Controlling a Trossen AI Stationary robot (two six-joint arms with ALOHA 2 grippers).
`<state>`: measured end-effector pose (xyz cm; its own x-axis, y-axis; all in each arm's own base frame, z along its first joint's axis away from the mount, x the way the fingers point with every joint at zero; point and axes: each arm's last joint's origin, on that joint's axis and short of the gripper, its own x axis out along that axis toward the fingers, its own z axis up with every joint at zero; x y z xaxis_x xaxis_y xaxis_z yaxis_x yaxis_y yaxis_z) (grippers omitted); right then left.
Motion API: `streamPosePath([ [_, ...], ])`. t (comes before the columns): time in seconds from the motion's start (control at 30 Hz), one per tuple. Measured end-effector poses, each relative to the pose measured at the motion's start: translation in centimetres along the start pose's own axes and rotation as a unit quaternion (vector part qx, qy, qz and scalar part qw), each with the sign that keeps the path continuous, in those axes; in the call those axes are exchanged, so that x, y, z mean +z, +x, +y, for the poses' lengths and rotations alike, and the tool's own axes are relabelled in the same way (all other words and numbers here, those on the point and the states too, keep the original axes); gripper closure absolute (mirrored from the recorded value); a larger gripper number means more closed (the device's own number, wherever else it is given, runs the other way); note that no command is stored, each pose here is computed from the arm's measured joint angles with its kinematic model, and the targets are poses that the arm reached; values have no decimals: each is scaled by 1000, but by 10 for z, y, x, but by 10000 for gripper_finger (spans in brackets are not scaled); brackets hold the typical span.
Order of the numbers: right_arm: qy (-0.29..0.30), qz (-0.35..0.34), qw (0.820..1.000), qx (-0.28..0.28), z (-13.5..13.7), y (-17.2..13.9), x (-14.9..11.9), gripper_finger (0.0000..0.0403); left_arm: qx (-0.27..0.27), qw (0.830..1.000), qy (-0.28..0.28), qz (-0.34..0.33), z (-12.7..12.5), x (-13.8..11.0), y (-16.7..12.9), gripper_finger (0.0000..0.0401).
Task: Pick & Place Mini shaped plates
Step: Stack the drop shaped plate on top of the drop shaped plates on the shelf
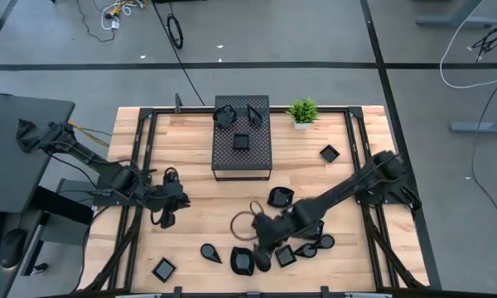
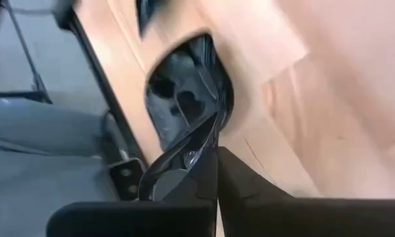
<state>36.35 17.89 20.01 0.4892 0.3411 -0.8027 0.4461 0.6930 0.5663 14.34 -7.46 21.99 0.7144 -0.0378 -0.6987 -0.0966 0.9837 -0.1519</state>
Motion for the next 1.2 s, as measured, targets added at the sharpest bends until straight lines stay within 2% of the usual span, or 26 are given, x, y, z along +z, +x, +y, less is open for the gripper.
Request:
streamPosePath([
  [0.13,47,-46,998,3,-1,-39,18,402,16,1000,5,-14,1,1,0,341],
  [0.33,99,-139,985,28,-11,-109,62,403,36,999,2,-34,1,3,0,341],
  [0.4,88,-165,982,15,-15,-134,81,403,42,998,2,-37,2,3,0,341],
  [0.5,63,-204,976,-37,-27,-171,111,403,56,997,-6,-45,3,4,0,341],
  [0.67,17,-251,962,-109,-72,-213,159,403,86,994,-40,-56,13,9,1,341],
  [0.87,-38,-271,947,-166,-139,-241,204,403,114,984,-112,-79,26,18,4,341],
  [0.97,-65,-284,938,-189,-165,-248,221,403,129,973,-163,-100,33,23,5,341],
  [1.2,-123,-275,938,-171,-209,-240,251,403,162,935,-263,-173,49,38,6,341],
])
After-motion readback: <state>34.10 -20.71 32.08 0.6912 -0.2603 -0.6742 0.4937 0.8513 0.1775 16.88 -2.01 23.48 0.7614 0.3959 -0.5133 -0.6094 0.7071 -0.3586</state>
